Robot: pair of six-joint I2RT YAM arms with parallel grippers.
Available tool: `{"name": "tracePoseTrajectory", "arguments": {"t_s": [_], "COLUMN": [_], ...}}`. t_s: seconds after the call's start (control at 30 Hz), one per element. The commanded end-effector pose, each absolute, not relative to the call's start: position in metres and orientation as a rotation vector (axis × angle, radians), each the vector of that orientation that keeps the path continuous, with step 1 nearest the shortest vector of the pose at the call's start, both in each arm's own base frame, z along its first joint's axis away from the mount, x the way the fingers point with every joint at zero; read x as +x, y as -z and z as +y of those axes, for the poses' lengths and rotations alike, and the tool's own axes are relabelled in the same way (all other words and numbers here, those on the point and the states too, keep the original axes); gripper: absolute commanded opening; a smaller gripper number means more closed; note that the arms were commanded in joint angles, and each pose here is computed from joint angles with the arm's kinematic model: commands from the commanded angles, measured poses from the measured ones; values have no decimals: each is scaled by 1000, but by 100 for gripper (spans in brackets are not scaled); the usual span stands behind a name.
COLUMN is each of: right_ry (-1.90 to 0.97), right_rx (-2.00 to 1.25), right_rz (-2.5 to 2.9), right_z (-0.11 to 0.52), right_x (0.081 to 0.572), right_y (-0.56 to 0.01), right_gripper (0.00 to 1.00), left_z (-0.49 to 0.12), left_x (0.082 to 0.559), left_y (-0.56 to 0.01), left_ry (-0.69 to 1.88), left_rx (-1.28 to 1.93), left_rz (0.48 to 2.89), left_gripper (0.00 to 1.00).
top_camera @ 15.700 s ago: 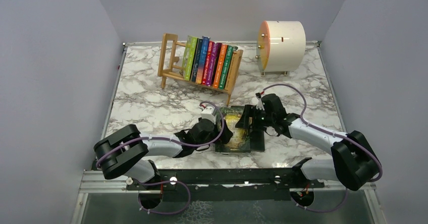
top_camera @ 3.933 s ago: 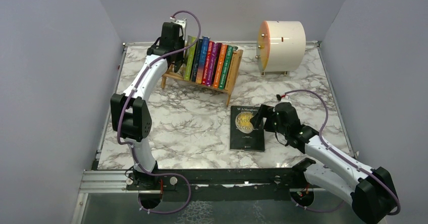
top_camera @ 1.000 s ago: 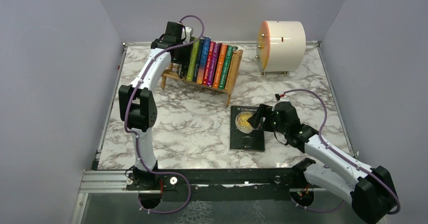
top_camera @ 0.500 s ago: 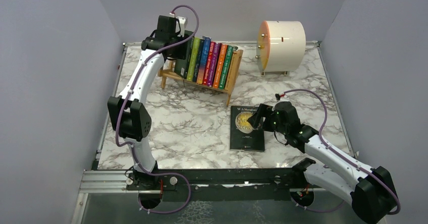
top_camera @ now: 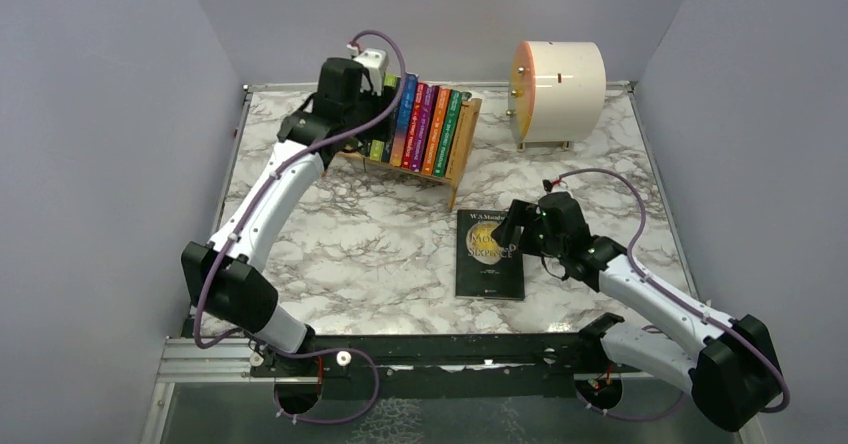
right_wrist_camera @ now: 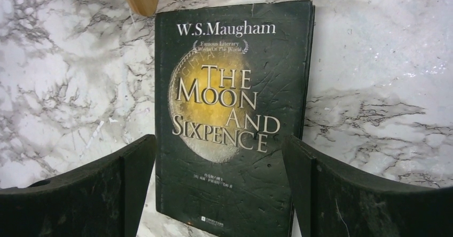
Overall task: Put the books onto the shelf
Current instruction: Place the book on the shelf, then pick up the book from the center of the board.
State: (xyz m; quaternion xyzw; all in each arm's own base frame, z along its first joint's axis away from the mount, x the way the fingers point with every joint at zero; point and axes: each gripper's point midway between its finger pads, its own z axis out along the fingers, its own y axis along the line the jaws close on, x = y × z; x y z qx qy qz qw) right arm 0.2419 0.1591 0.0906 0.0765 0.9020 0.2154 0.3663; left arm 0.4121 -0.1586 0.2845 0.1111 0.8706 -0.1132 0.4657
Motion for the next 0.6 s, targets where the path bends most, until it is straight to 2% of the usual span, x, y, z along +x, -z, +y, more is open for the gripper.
{"name": "tracePoseTrajectory", "arguments": {"t_s": [0.0, 0.57], "right_ry": [-462, -402], "right_rx": [226, 241], "right_rz": [2371, 2434], "right_z": [152, 152], "right_x": [245, 249], "right_y": [-82, -60], "right_gripper": [85, 82], "left_z": [-216, -274], "left_x": [380, 293], "left_y": [-271, -156], "left_ry": [468, 678], "left_rx": [316, 249], "left_rz": [2103, 2233], "left_gripper": [51, 53]}}
